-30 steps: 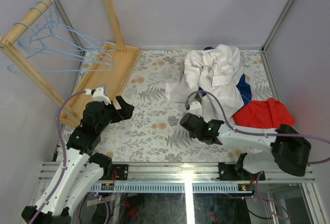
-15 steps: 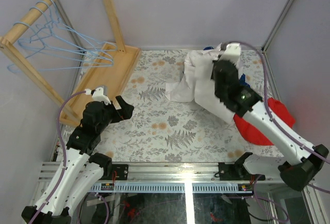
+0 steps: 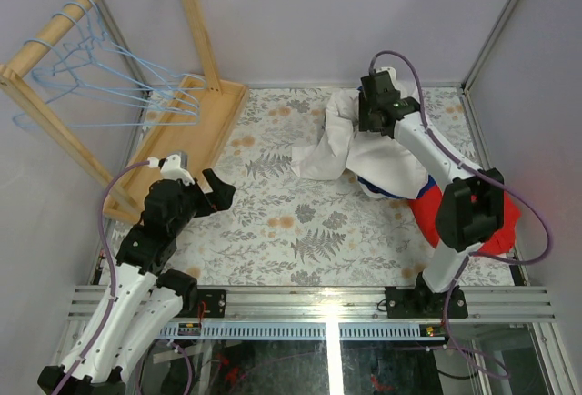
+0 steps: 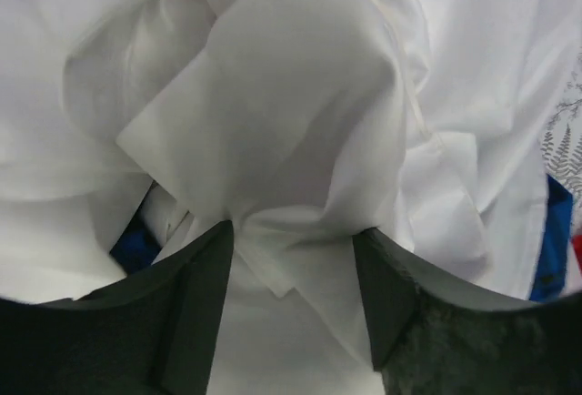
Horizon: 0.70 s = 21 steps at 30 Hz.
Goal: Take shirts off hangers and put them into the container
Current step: Adjust the shirt in the bin.
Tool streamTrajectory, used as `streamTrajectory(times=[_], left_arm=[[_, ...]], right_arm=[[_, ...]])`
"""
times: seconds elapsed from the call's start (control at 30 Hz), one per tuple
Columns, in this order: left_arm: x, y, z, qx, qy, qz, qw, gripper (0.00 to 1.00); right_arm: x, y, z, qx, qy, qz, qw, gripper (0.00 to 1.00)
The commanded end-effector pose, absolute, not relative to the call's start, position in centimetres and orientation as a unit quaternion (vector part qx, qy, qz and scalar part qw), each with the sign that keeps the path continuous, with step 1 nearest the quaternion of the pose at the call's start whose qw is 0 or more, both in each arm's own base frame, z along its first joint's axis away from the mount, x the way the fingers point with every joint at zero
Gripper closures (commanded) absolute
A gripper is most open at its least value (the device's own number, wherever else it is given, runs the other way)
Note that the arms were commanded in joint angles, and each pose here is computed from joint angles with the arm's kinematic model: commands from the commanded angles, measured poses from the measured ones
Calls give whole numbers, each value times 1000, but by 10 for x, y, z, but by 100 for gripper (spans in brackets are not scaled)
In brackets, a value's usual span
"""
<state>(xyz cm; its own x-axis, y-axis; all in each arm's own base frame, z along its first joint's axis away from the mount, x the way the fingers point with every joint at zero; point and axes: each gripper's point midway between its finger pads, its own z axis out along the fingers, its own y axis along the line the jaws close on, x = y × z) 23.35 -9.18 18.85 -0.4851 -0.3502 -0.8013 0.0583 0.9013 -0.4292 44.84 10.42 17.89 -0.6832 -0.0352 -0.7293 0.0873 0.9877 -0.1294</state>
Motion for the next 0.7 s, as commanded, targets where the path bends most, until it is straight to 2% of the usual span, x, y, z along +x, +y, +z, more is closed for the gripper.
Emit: streamTrajectory(times=[0.0,0.07,0.2,0.43,0.57,0.67], left_arm=[[238,-89,204,-93,824,-206,519,0],[238,-90,204,-92,825,-206,518,0],[239,-90,203,-91,827,-206,516,0],[239,-90,202,-91,828,-205,515,0],[239,-90,203,-92,827,-204,515,0],[239,-89,203,-93,827,-203,516,0]], right_arm=[[431,114,328,18,843,11,538,32],[419,122,364,2,814,54,578,26],[393,161,366,-69,781,117,610,23],[360,261,254,-183,836,153,494,28],[370,288,177,-176,882,120,421,34],[379,300,142,-185,903,91,378,35]])
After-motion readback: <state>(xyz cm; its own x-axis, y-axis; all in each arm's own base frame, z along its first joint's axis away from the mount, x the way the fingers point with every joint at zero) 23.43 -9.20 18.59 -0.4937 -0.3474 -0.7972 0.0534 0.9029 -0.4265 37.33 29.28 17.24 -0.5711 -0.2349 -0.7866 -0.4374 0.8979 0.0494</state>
